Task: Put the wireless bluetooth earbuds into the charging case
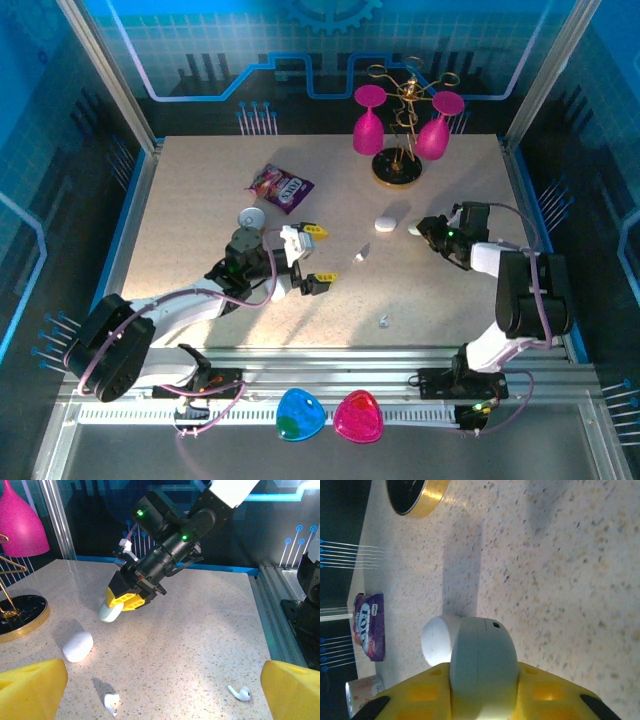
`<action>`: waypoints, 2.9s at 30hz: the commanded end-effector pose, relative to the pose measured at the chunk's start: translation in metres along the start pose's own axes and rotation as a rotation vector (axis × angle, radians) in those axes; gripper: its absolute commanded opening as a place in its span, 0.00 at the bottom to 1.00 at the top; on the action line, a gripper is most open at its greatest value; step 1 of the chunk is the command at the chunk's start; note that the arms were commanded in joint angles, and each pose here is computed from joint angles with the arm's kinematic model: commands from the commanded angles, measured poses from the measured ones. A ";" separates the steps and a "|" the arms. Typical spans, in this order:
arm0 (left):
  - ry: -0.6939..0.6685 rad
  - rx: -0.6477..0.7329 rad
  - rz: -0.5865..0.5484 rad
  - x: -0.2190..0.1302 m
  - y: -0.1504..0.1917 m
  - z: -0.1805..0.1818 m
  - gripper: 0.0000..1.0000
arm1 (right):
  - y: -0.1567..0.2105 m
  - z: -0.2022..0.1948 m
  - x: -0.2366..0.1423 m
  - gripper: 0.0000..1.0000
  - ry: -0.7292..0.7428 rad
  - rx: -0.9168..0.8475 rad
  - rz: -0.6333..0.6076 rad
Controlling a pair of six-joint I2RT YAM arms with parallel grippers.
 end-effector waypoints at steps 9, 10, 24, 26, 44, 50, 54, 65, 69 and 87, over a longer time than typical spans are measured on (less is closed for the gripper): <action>-0.002 0.024 -0.014 0.004 -0.005 0.001 0.99 | -0.033 -0.023 0.023 0.30 0.016 0.005 -0.015; -0.004 0.024 -0.015 0.003 -0.005 0.001 0.99 | -0.033 -0.023 0.022 0.33 0.015 0.005 -0.017; -0.028 0.020 -0.021 -0.001 -0.006 0.001 0.99 | -0.035 -0.034 -0.006 0.63 0.073 0.013 -0.040; -0.050 0.008 -0.018 -0.002 -0.007 0.004 0.99 | -0.036 -0.033 -0.013 0.68 0.094 -0.010 -0.052; -0.719 -0.463 0.258 -0.069 0.052 0.054 0.99 | 0.023 0.069 -0.054 0.87 0.107 -0.699 -0.020; -1.010 -0.819 0.271 -0.108 0.084 0.053 0.99 | 0.063 0.113 -0.047 0.88 0.007 -0.915 0.031; -1.124 -0.995 0.280 -0.121 0.107 0.047 0.99 | 0.086 0.134 -0.043 0.89 -0.053 -1.013 0.059; -1.409 -1.297 0.399 -0.120 0.125 0.052 0.96 | 0.105 0.139 -0.037 0.89 -0.057 -1.035 0.092; -1.446 -1.334 0.485 -0.107 0.131 0.057 0.91 | 0.106 0.138 -0.039 0.89 -0.049 -1.040 0.094; -1.562 -1.347 0.550 -0.099 0.163 0.071 0.72 | 0.105 0.128 -0.046 0.89 -0.011 -1.028 0.071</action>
Point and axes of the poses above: each hand's point on the last joint's axis, 136 mm out from that joint toward the fingers, its own x axis out along the fingers, its own z axis along the line the jaws close on, y = z × x, the point moved 3 cm from there along -x, back along the fingers, and after that the axes turned 10 degrees about -x, right-handed, at the moved point
